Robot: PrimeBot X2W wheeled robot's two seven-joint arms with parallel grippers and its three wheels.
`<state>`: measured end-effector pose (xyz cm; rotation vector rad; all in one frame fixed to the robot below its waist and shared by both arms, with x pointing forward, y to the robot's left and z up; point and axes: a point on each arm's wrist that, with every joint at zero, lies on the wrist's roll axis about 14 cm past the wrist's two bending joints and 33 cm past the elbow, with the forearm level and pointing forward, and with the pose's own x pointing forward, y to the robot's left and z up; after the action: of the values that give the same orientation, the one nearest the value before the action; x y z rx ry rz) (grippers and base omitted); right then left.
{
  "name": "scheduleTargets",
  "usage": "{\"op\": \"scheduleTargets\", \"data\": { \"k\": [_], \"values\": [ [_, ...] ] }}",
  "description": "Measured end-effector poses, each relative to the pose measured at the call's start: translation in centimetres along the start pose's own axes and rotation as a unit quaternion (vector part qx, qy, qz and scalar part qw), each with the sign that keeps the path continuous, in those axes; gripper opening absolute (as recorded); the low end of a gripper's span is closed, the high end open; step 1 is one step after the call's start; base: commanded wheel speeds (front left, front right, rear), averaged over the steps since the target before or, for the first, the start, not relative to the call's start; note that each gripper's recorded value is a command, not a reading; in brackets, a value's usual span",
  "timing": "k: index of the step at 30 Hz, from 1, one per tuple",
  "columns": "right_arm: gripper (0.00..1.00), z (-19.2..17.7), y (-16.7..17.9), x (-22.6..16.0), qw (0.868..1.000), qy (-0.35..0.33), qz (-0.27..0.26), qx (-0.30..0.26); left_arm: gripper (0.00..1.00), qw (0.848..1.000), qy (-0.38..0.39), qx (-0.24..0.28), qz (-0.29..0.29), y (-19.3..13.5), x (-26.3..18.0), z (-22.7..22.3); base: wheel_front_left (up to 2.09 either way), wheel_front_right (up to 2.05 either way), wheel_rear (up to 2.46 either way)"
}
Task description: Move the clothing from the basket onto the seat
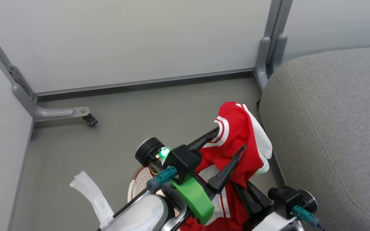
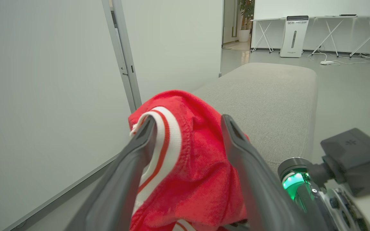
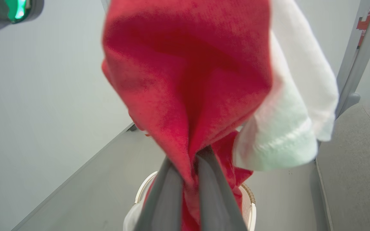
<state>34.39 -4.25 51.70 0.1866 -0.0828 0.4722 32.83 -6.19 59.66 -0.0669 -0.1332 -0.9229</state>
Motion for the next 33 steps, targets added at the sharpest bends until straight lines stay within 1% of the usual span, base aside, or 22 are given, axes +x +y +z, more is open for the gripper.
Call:
{"op": "scheduleTargets", "data": {
  "k": [11, 14, 19, 25, 28, 33],
  "values": [
    [0.00, 2.2, -1.0, 0.4, 0.999, -0.033, -0.012, -0.016, 1.00, 1.000, 0.013, -0.002, 0.021, 1.2, -0.5, -1.4, 0.00, 0.00, 0.00],
    [0.00, 3.0, -1.9, 0.4, 0.998, -0.044, -0.024, -0.028, 1.00, 0.999, 0.017, -0.003, 0.031, 1.8, -0.8, -2.2, 0.00, 0.00, 0.00],
    [0.00, 4.1, -3.7, -0.1, 0.996, -0.057, -0.051, -0.048, 1.00, 0.999, 0.004, -0.009, 0.043, 2.5, -0.9, -2.5, 0.00, 0.00, 0.00],
    [0.00, 5.8, -6.3, -1.1, 0.990, -0.078, -0.093, -0.075, 1.00, 0.999, 0.006, -0.002, 0.032, 2.8, -0.7, -3.6, 0.00, 0.00, 0.00],
    [0.00, 6.7, -7.5, -1.7, 0.986, -0.087, -0.114, -0.089, 1.00, 1.000, 0.004, 0.001, 0.018, 2.5, -0.4, -4.1, 0.00, 0.00, 0.00],
    [0.00, 7.9, -9.8, -3.2, 0.977, -0.096, -0.155, -0.107, 1.00, 1.000, 0.026, -0.004, -0.016, 1.8, 0.0, -6.0, 0.00, 0.00, 0.00]
  ]
}}
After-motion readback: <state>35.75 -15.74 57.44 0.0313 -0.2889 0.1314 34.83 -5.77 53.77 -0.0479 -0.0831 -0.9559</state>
